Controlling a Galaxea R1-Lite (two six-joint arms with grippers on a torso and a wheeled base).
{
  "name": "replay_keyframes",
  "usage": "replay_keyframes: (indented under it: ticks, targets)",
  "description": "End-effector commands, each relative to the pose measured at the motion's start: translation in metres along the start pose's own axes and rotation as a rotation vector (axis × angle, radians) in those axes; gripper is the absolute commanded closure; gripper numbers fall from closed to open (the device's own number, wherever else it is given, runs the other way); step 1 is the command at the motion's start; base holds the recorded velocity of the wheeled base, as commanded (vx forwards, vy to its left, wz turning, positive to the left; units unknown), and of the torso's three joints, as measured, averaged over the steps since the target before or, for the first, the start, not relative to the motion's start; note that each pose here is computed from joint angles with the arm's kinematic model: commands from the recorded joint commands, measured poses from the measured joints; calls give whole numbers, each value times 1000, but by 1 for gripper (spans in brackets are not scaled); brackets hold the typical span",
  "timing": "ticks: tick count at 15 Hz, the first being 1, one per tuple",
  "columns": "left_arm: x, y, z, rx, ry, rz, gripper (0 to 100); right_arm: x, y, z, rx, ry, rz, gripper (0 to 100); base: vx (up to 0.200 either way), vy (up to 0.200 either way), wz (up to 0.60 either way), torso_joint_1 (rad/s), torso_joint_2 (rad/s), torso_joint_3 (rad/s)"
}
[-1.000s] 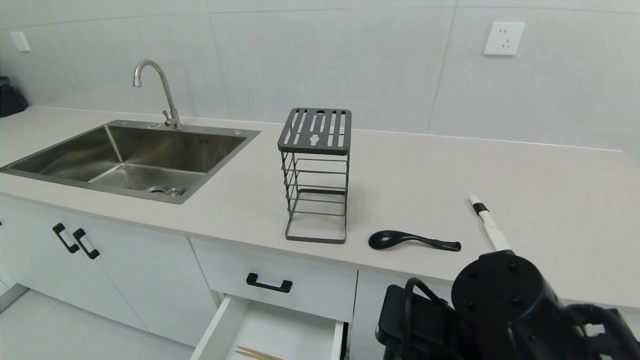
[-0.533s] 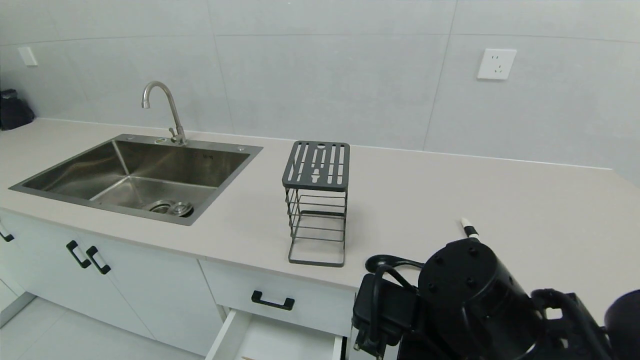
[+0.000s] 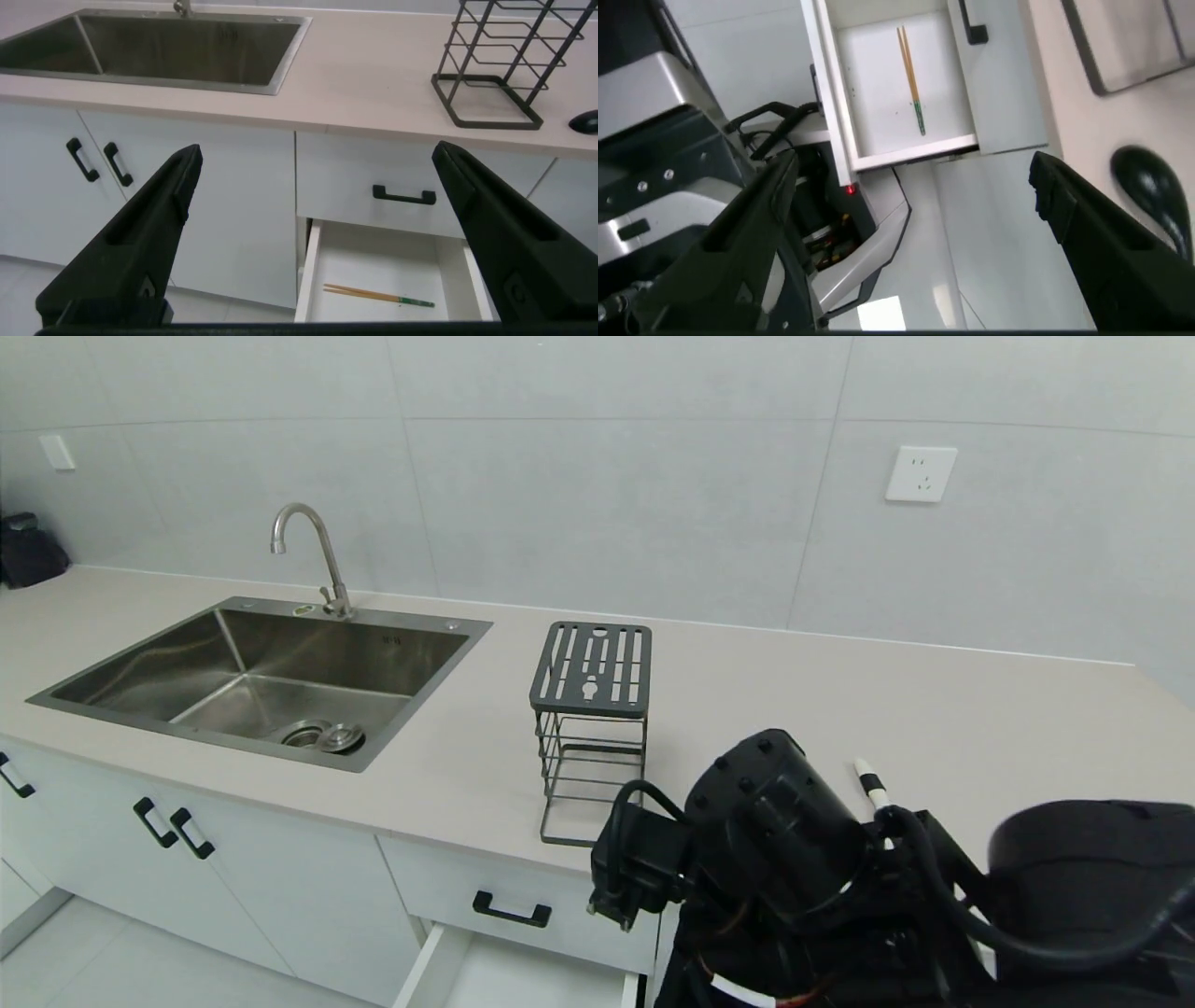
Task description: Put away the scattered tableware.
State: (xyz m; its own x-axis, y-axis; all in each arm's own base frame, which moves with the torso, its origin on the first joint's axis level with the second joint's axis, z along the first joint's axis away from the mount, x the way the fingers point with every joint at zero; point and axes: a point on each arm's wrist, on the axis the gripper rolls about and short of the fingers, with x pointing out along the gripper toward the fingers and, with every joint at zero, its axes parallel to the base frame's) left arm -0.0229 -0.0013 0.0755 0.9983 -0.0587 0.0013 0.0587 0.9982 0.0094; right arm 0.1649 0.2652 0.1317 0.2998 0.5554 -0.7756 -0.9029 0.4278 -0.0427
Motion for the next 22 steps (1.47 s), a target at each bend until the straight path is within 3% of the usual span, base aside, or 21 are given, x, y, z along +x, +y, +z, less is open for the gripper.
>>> replay_keyframes:
  ticks: [1,4,8,10,15,22]
  targets:
    - [0,0,0,0,1,-1,0,14,-9,4,15,23,-14,0,0,0,0,0,0,0]
    - [0,0,0,0,1,-1,0,14,-22,-1,58,35,-45,0,0,0,0,0,0,0]
    - [0,0,0,0,1,-1,0,2,-82,-19,192,37,-171,0,0,0,0,0,0,0]
    - [0,0,0,0,1,0,0,-6,-99,-32,235,27,-216,0,0,0,0,0,0,0]
    - [0,0,0,0,1,0,0,-5,-120,-72,243,63,-275,0,0,0,0,0,0,0]
    - [0,0,0,0,1,0,0,-9,-142,-86,207,96,-310,0,0,0,0,0,0,0]
